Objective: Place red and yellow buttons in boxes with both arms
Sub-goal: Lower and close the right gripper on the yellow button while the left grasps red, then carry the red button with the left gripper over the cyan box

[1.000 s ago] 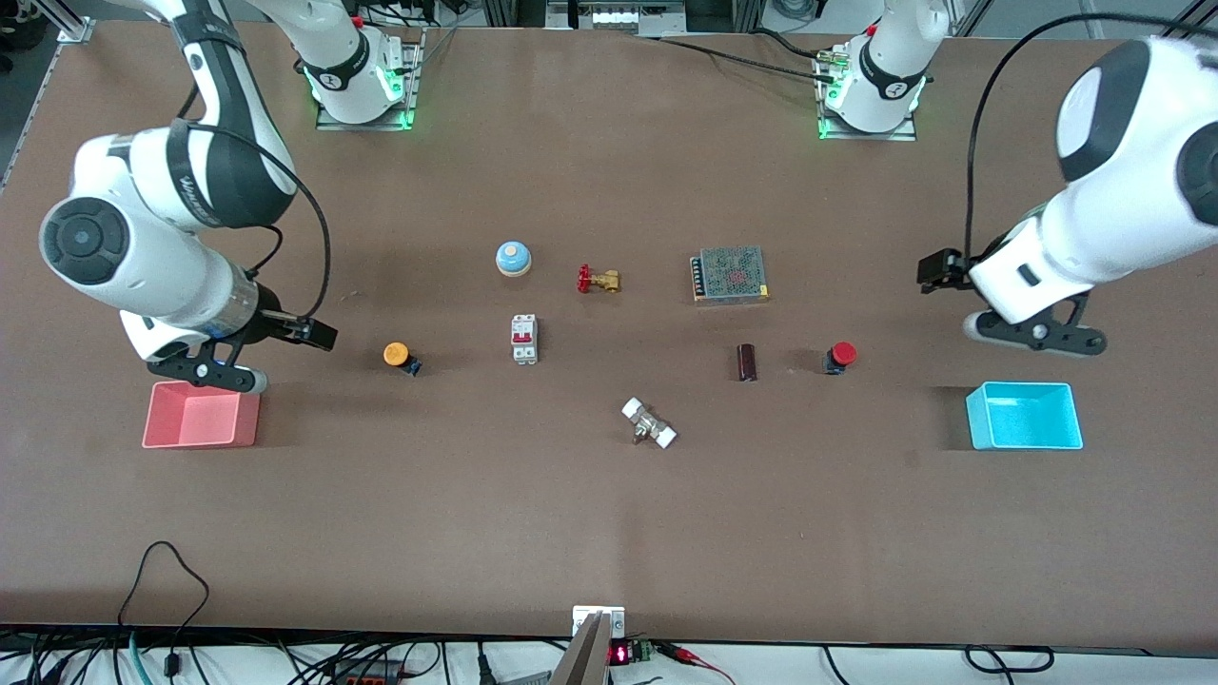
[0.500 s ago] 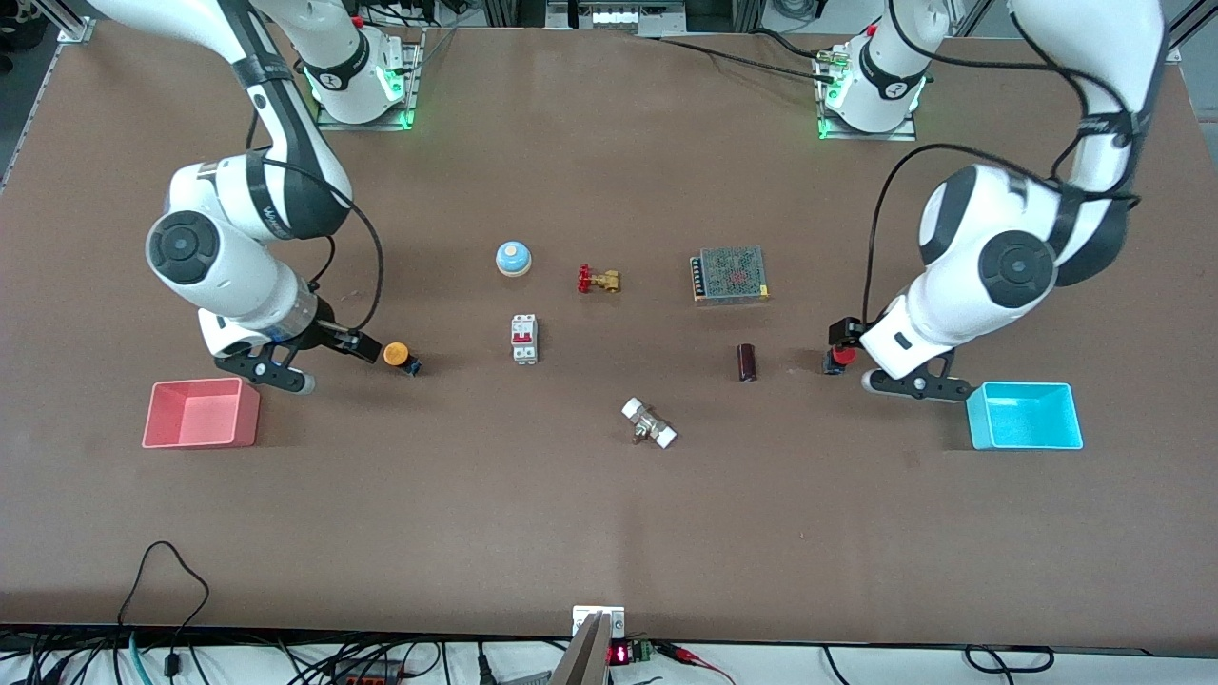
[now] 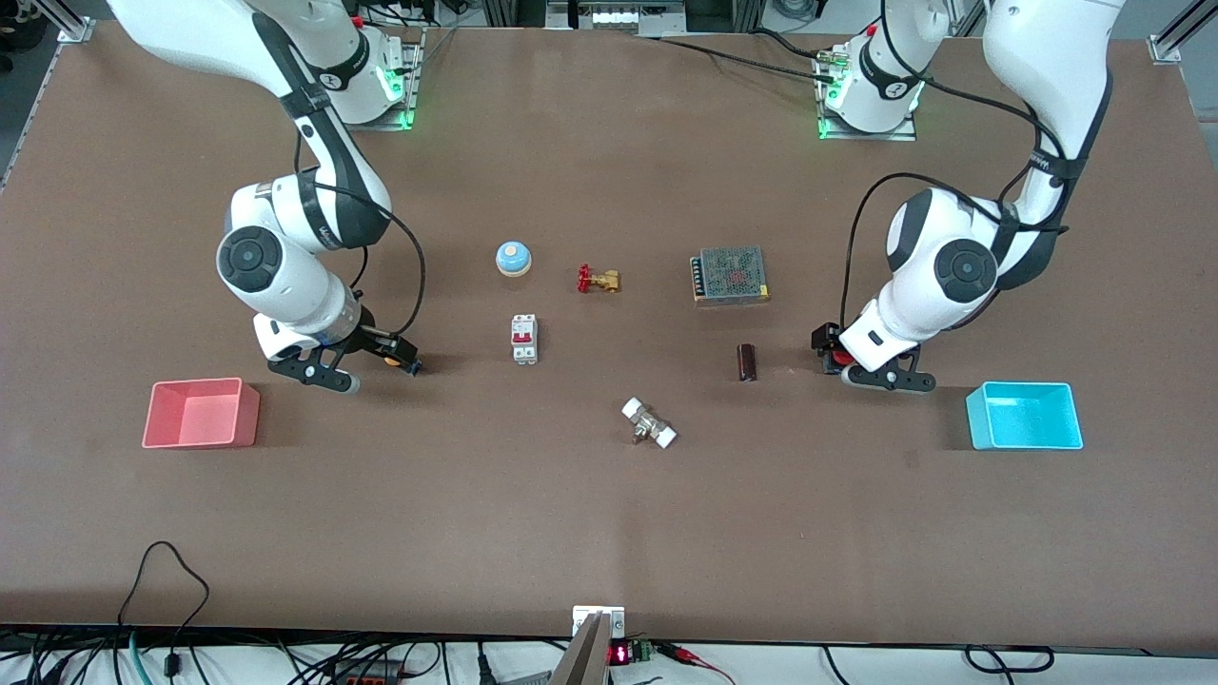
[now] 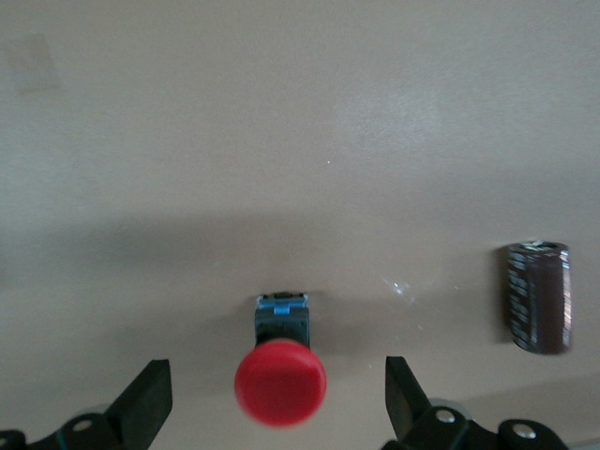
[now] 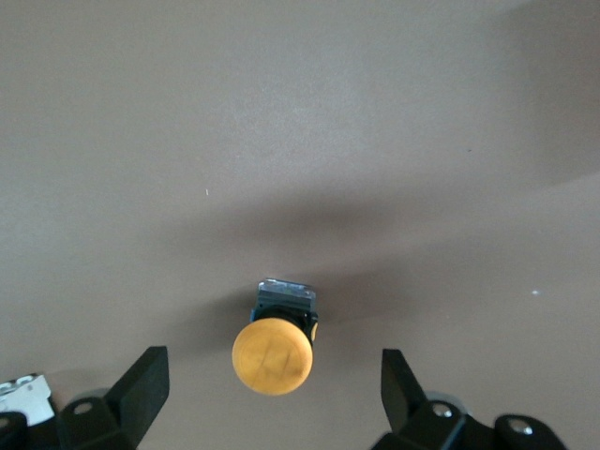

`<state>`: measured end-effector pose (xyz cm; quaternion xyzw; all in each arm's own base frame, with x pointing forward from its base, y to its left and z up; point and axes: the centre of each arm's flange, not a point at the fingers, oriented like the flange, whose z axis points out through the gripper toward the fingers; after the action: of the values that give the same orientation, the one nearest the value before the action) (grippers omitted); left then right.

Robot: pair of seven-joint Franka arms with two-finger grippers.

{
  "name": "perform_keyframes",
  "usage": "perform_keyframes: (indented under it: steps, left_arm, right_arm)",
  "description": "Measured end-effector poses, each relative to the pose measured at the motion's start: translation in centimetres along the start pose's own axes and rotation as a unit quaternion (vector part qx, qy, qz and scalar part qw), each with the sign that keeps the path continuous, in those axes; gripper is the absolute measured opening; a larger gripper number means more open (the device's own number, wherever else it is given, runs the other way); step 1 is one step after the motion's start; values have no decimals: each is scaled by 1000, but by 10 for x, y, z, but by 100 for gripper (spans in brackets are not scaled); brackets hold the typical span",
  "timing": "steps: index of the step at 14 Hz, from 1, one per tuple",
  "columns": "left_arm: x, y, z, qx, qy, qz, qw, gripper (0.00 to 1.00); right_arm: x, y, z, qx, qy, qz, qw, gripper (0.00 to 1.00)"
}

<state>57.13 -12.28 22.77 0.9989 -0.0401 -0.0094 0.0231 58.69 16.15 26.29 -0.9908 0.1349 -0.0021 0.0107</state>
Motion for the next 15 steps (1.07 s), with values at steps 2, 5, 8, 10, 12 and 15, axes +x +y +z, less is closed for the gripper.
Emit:
perform_keyframes:
  steps: [2, 5, 8, 10, 12, 15]
  left_arm:
    - [-2, -1, 20, -5, 9, -1, 1000, 100]
    - [-4, -2, 42, -11, 18, -3, 1000, 100]
    - [-4, -2, 46, -11, 18, -3, 1000, 96]
    - [-5, -2, 47, -11, 17, -3, 1000, 79]
    - [-6, -2, 47, -11, 16, -4, 1000, 56]
    - [-5, -3, 45, -11, 19, -4, 1000, 38]
  right_arm:
    - [-1, -1, 9, -4, -1, -6, 1000, 100]
    - [-1, -2, 22, -3, 2, -8, 1000, 100]
    - [-1, -2, 34, -2, 1, -8, 1000, 100]
    - [-2, -2, 38, -4, -2, -7, 1000, 100]
    - [-2, -1, 41, -5, -4, -7, 1000, 100]
    - [-3, -1, 44, -6, -6, -7, 1000, 100]
